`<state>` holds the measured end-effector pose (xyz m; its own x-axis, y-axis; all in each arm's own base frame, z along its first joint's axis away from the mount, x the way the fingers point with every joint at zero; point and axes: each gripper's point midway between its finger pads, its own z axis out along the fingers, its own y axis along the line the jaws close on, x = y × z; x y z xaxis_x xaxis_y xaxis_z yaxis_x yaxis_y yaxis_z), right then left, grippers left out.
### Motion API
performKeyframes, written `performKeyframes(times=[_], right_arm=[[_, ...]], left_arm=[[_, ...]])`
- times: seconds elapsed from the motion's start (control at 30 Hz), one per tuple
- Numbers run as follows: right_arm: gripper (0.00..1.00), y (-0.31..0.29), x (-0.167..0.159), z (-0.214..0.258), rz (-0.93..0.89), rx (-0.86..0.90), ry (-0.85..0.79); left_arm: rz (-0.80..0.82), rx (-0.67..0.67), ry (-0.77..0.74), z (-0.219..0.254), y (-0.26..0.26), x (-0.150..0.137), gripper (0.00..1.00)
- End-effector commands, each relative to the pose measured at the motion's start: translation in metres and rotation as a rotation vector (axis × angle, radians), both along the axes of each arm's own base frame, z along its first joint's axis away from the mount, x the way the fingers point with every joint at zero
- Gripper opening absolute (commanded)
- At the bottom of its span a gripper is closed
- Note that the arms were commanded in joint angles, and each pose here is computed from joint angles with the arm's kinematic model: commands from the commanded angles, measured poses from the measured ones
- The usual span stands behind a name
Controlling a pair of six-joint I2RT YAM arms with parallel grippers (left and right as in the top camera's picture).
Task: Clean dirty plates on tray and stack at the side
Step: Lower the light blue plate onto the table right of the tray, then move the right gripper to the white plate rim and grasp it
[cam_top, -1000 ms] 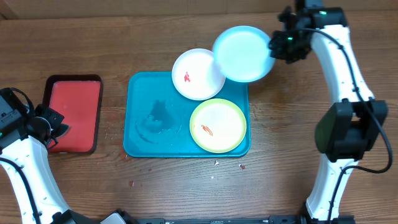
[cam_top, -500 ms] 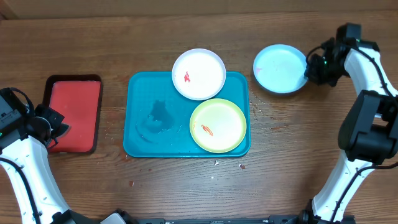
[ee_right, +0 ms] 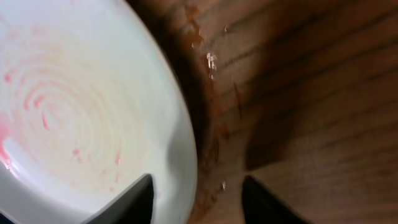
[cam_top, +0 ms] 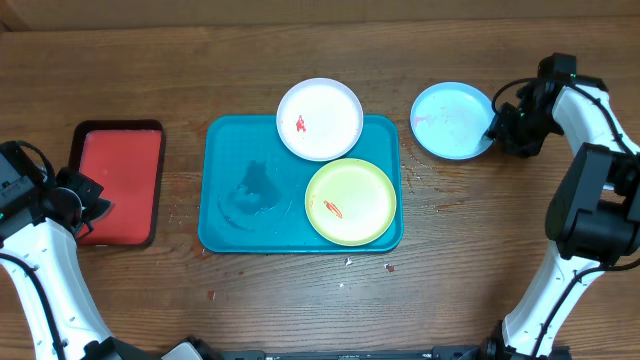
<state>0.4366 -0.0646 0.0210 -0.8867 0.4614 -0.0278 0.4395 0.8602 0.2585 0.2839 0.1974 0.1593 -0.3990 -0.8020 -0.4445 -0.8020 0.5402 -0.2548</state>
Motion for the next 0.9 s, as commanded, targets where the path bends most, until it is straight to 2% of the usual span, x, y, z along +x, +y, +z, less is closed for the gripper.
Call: performKeyframes(times=[0.0, 0.1, 0.23, 0.43, 0.53, 0.67, 0.77, 0.87], right_arm=[[0.56, -0.005, 0.023, 0.072, -0.003, -0.034, -0.139], [0.56, 0.011, 0.03, 0.103, 0.025, 0.003, -0.19], [0.54, 0.06, 0.047, 0.138, 0.124, 0.126, -0.307], [0.56, 0.144, 0.074, 0.145, 0.363, 0.14, -0.457], [0.6, 0.188, 0.083, 0.139, 0.471, 0.078, -0.508], [0.6, 0.223, 0.096, 0.117, 0.519, -0.138, -0.533], [0.6, 0.243, 0.096, 0.094, 0.549, -0.253, -0.515], [0.59, 0.265, 0.09, 0.071, 0.595, -0.283, -0.489]], left_arm=[[0.01, -0.002, -0.026, 0.006, 0.001, 0.003, 0.04], [0.01, -0.002, -0.027, 0.006, 0.001, 0.003, 0.04], [0.01, -0.001, -0.027, 0.006, 0.001, 0.003, 0.04], [0.01, -0.002, -0.026, 0.006, 0.001, 0.003, 0.04], [0.01, -0.003, -0.026, 0.006, 0.001, 0.003, 0.04], [0.009, -0.002, -0.026, 0.006, 0.001, 0.003, 0.04], [0.01, -0.003, -0.025, 0.006, 0.001, 0.003, 0.04], [0.009, -0.004, -0.025, 0.006, 0.001, 0.002, 0.04]])
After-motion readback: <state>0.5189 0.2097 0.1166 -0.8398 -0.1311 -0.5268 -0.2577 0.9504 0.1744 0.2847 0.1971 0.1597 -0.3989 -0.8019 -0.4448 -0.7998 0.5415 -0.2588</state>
